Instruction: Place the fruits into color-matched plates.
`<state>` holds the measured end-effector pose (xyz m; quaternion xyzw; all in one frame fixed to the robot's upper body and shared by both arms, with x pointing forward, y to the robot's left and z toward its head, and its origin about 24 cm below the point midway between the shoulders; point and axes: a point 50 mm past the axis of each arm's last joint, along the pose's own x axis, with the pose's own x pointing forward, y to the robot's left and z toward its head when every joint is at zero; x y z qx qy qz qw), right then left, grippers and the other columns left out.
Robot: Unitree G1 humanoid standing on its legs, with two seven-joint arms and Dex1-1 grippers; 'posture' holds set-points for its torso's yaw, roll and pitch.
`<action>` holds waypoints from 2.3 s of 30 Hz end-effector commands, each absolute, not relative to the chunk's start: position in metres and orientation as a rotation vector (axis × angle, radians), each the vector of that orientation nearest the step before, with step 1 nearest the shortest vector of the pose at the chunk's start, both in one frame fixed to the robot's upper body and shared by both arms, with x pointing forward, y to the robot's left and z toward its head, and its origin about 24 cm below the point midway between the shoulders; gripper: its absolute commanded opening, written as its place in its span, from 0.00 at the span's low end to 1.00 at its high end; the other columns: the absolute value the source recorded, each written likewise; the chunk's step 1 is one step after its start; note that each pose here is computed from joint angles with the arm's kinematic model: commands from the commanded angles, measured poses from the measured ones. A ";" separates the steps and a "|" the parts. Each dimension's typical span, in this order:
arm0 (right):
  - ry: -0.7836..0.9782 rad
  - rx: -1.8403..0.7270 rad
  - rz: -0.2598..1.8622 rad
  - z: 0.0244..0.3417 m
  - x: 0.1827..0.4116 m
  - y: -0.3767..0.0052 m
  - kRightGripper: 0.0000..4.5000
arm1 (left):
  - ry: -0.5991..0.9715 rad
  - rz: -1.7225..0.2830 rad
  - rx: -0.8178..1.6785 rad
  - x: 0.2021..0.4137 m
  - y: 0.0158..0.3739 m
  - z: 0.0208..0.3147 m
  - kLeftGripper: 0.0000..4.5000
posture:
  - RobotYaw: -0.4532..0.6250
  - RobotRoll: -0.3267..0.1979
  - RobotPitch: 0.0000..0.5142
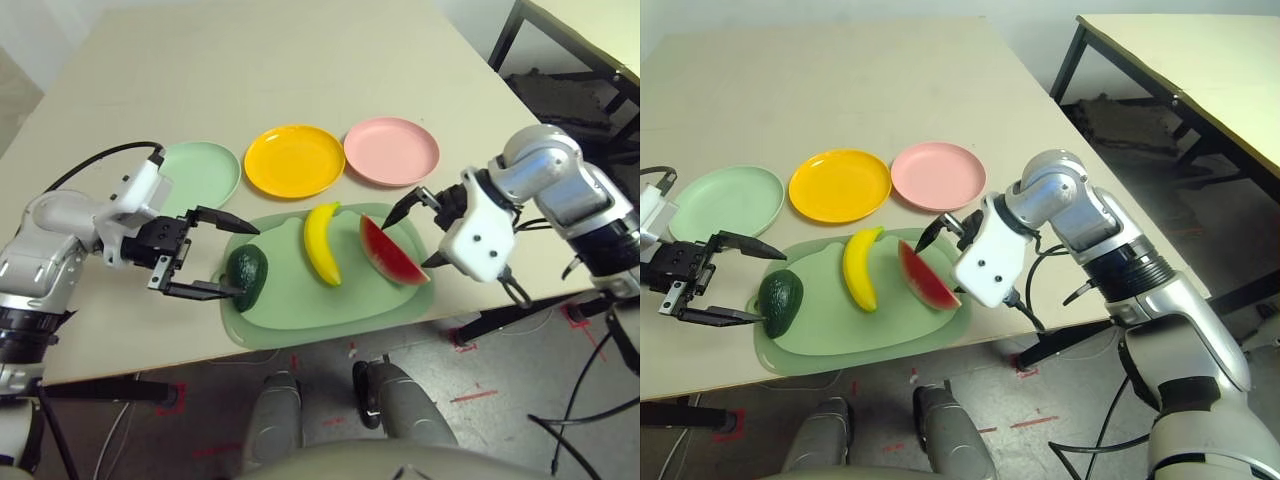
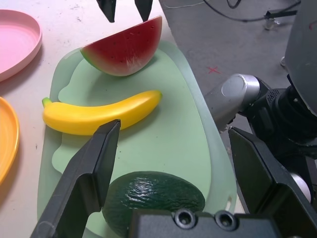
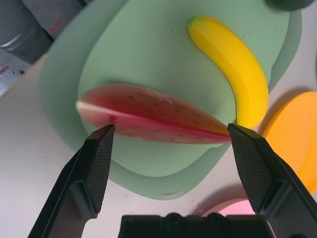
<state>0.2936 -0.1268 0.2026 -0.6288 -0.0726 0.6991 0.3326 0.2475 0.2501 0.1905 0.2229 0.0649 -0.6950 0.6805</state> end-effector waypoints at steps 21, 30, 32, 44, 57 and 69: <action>-0.202 -1.736 1.835 0.194 0.291 -0.121 1.00 | 0.179 -1.557 0.511 0.246 0.252 0.189 0.99 | 0.41 0.62 0.31; -0.276 -1.829 1.837 0.195 0.291 -0.112 1.00 | 0.187 -1.557 0.505 0.247 0.251 0.185 0.99 | 0.40 0.62 0.32; -0.295 -1.849 1.836 0.195 0.292 -0.109 1.00 | 0.176 -1.559 0.500 0.248 0.250 0.186 0.99 | 0.40 0.62 0.32; -0.197 -1.838 1.907 0.174 0.293 -0.111 1.00 | 0.144 -1.559 0.508 0.251 0.246 0.190 0.99 | 0.40 0.62 0.34; -0.070 -1.753 1.879 0.164 0.290 -0.114 1.00 | 0.138 -1.548 0.511 0.251 0.248 0.192 0.99 | 0.40 0.62 0.34; 0.030 -1.656 1.821 0.160 0.294 -0.110 1.00 | 0.135 -1.532 0.521 0.253 0.250 0.193 0.99 | 0.40 0.62 0.34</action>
